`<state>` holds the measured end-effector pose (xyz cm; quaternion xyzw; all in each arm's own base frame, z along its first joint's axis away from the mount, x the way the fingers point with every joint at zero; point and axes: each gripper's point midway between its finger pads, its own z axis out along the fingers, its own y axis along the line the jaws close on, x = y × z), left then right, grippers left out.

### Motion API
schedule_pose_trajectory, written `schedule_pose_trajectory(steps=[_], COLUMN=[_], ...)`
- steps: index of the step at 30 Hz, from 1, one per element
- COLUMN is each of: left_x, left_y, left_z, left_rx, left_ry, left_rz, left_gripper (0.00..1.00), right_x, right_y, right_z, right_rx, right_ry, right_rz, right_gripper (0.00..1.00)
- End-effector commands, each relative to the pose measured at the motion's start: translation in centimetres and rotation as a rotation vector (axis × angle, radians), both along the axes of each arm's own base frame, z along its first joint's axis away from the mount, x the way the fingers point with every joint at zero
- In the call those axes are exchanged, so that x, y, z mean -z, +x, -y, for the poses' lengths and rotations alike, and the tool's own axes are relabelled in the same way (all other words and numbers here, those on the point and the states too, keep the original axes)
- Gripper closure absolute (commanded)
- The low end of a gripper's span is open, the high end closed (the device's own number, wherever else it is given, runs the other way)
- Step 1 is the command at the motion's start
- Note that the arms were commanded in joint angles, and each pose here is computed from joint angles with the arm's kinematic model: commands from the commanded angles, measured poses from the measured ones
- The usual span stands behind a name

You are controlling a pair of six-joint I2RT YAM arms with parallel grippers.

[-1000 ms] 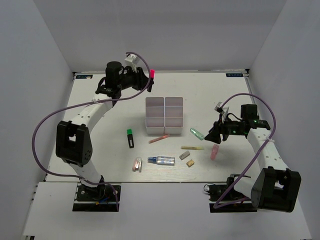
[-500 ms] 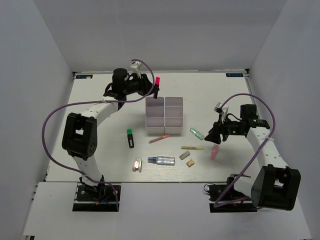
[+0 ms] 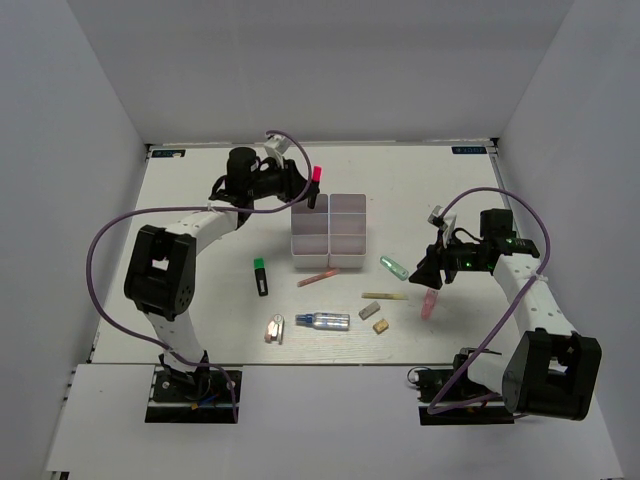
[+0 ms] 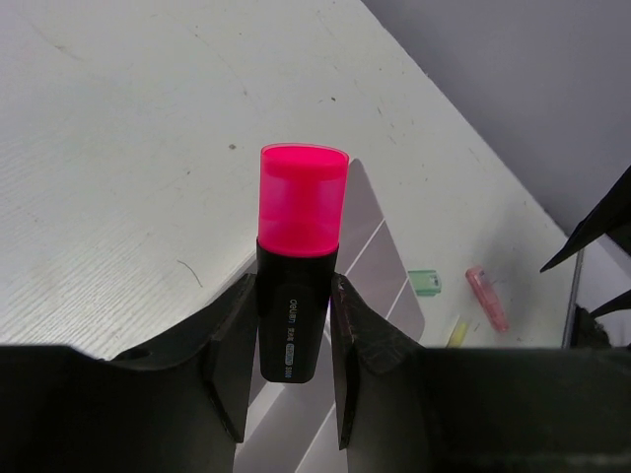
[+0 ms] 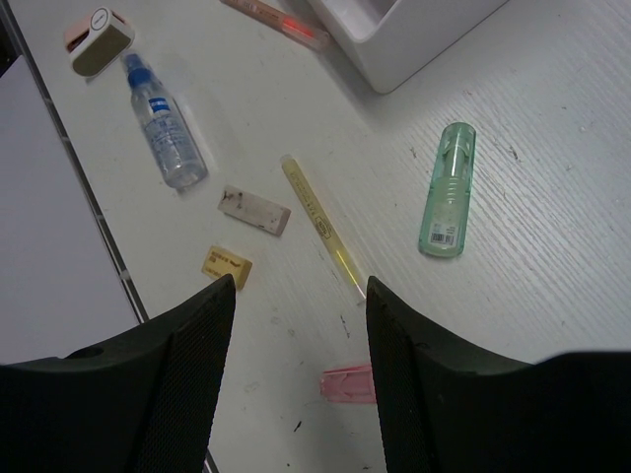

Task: Sort the stationery into containers
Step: Place the pen in the storage box.

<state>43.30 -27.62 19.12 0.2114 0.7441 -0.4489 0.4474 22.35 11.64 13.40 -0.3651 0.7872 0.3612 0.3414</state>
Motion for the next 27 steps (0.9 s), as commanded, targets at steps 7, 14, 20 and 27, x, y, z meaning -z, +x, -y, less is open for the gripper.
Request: schedule_pose_trajectory(steps=[7,14,20,27], left_x=[0.1,1.8,2.3,2.5], left_y=[-0.5,-0.6,0.0,0.3], left_z=[0.9,0.3,-0.1,-0.2], left_rx=[0.091,0.063,0.043,0.056], left_ry=[0.138,0.260,0.341,0.380], left_rz=[0.100,0.165,0.218,0.219], left_gripper=[0.99,0.99,0.99,0.99], right_x=[-1.1,-1.1,-1.3,-1.2], right_y=[0.4,0.3,0.2,0.0], right_z=[-0.1,-0.2,-0.2,-0.3], right_rx=[-0.016,-0.027,-0.035,-0.038], right_ry=[0.014,0.020,0.024,0.029], right_rz=[0.031,0.030,0.035,0.025], right_gripper=[0.41,0.41,0.41,0.41])
